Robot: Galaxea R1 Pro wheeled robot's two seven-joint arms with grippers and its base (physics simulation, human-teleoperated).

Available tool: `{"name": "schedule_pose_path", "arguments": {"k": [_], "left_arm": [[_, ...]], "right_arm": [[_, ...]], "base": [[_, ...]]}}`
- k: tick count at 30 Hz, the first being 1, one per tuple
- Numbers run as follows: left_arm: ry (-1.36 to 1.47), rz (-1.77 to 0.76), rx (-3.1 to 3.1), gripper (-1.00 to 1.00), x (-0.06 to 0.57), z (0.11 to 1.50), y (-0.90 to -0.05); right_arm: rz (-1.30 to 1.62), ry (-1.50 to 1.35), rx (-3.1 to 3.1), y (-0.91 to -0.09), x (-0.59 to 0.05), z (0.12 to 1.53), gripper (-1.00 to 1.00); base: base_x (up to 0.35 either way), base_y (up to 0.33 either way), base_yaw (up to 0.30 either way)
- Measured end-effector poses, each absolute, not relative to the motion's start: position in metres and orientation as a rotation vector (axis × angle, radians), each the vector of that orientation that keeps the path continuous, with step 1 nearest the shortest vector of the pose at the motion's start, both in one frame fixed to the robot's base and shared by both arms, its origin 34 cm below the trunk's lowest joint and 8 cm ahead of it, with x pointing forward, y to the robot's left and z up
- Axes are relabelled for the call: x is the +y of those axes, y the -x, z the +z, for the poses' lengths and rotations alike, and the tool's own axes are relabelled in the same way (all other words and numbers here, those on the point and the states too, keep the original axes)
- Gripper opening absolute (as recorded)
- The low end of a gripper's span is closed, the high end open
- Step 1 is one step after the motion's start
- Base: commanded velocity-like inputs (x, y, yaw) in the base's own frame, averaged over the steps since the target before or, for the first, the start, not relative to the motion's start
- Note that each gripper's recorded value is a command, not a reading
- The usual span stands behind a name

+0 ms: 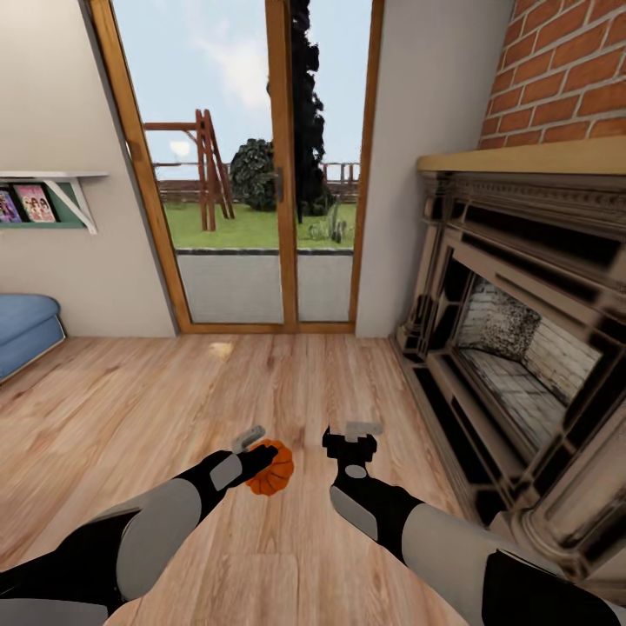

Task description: Place each of the two pumpkins and all three candles from the living room inside a cabinet in the living room (use any cabinet), then make sure every cabinet is closed, and position the cauldron so it is next to a table in the living room.

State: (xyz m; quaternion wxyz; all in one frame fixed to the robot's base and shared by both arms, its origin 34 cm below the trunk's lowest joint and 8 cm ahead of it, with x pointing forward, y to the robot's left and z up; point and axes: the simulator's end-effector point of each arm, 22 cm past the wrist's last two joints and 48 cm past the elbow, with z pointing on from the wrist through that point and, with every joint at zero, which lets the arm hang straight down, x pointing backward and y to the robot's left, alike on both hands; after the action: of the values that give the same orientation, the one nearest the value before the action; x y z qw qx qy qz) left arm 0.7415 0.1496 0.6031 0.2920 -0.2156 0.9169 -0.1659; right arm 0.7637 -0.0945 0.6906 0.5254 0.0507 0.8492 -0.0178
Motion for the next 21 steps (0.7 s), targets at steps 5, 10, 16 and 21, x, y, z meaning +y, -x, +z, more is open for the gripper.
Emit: {"name": "schedule_pose_path", "arguments": {"k": [5,10,16,21], "left_arm": [[0.573,-0.448,2.445,-1.00,0.1462,0.6034,-0.7411],[0.573,-0.452,2.445,-1.00,0.1439,0.6035,-0.7409],[0.570,-0.451,2.446,-1.00,0.1437,0.6036,-0.7408],[0.569,-0.452,2.446,-1.00,0.1427,0.6037,-0.7407]], "right_arm": [[-0.043,-0.121,2.031,-0.7637,-0.0946,0.6905,1.00],[-0.043,-0.121,2.031,-0.7637,-0.0946,0.6905,1.00],[-0.044,-0.121,2.031,-0.7637,-0.0948,0.6904,1.00],[-0.043,-0.121,2.031,-0.7637,-0.0947,0.6905,1.00]], "base": [[-0.331,0.000,0.000],[-0.330,0.000,0.000],[-0.320,0.000,0.000],[-0.325,0.000,0.000]]}}
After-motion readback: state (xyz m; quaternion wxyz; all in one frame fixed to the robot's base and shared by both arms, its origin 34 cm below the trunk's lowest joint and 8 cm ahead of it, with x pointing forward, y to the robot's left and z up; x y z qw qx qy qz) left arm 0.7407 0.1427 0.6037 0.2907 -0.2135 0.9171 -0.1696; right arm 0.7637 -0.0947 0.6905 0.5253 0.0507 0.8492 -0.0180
